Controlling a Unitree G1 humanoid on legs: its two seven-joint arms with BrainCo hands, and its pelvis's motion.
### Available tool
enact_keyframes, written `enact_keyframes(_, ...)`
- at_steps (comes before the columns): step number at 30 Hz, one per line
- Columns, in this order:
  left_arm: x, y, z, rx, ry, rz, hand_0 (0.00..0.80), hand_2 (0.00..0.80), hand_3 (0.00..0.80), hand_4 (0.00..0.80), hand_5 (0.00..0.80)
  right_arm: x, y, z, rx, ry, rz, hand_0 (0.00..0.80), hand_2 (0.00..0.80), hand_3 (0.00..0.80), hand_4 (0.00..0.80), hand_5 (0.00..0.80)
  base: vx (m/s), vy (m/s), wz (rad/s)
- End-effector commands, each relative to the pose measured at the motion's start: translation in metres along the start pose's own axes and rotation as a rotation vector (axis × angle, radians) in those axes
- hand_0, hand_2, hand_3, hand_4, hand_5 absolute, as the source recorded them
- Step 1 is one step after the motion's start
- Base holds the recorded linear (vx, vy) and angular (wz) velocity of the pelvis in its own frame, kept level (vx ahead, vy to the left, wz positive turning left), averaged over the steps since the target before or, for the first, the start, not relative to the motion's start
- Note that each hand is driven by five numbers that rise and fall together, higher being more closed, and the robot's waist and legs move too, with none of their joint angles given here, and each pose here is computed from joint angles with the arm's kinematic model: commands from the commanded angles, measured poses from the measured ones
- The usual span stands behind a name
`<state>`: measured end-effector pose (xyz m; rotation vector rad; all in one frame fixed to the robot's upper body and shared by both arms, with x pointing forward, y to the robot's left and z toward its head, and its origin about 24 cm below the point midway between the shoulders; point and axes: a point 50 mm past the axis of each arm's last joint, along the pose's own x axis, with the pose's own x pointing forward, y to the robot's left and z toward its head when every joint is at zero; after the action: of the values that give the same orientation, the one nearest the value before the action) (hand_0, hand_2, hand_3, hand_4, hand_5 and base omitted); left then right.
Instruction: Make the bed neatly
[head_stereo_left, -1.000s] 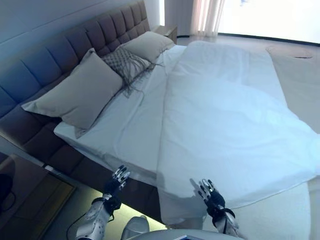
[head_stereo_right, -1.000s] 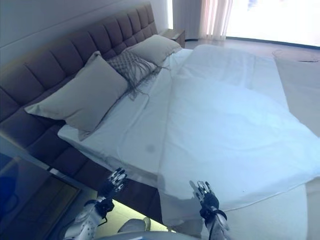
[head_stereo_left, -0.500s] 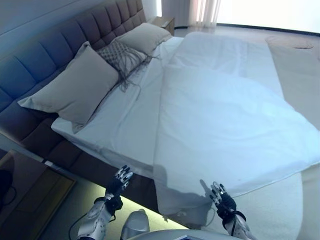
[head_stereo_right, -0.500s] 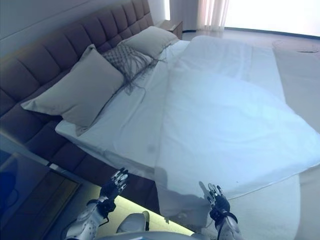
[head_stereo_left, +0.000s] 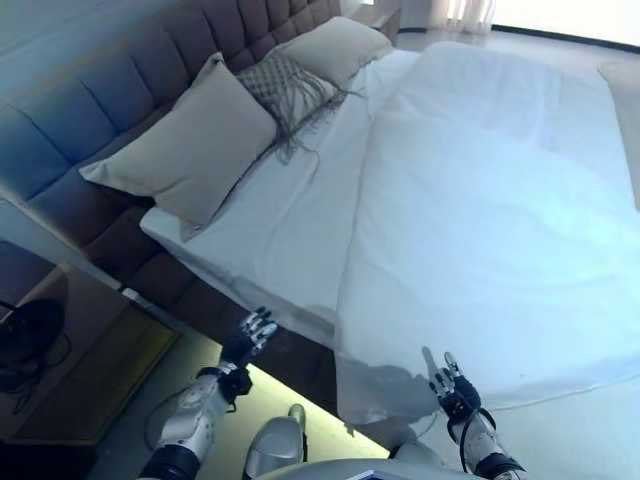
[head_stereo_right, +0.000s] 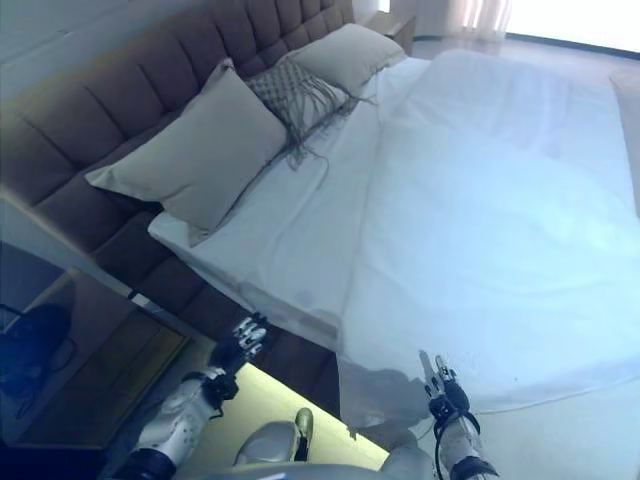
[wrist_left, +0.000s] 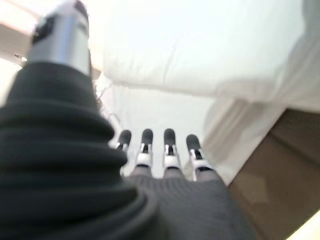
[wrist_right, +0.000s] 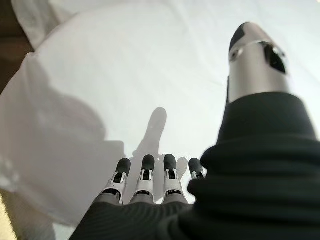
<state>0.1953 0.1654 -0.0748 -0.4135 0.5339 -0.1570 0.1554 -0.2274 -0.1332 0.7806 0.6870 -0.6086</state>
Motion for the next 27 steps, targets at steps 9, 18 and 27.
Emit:
enact_keyframes(9,0.006,-0.007,0.039,0.082,-0.169,-0.016,0.000,0.000,0.000,0.000,0.000,-0.001,0.007,0.005,0.050,-0.113,0.021,0.000,0.000,0.000,0.000,0.000,-0.085,0.064,-0.12)
enact_keyframes(18,0.001,0.000,0.029,0.080,-0.119,-0.013,0.000,0.000,0.000,0.000,0.000,-0.005,0.007,0.001,0.049,-0.121,0.005,0.000,0.000,0.000,0.000,0.000,0.009,0.005,0.00)
enact_keyframes(27,-0.003,0.005,0.023,0.159,-0.060,-0.030,0.000,0.000,0.000,0.000,0.000,-0.010,-0.016,-0.008,0.099,-0.067,-0.009,0.000,0.000,0.000,0.000,0.000,-0.049,0.090,-0.10)
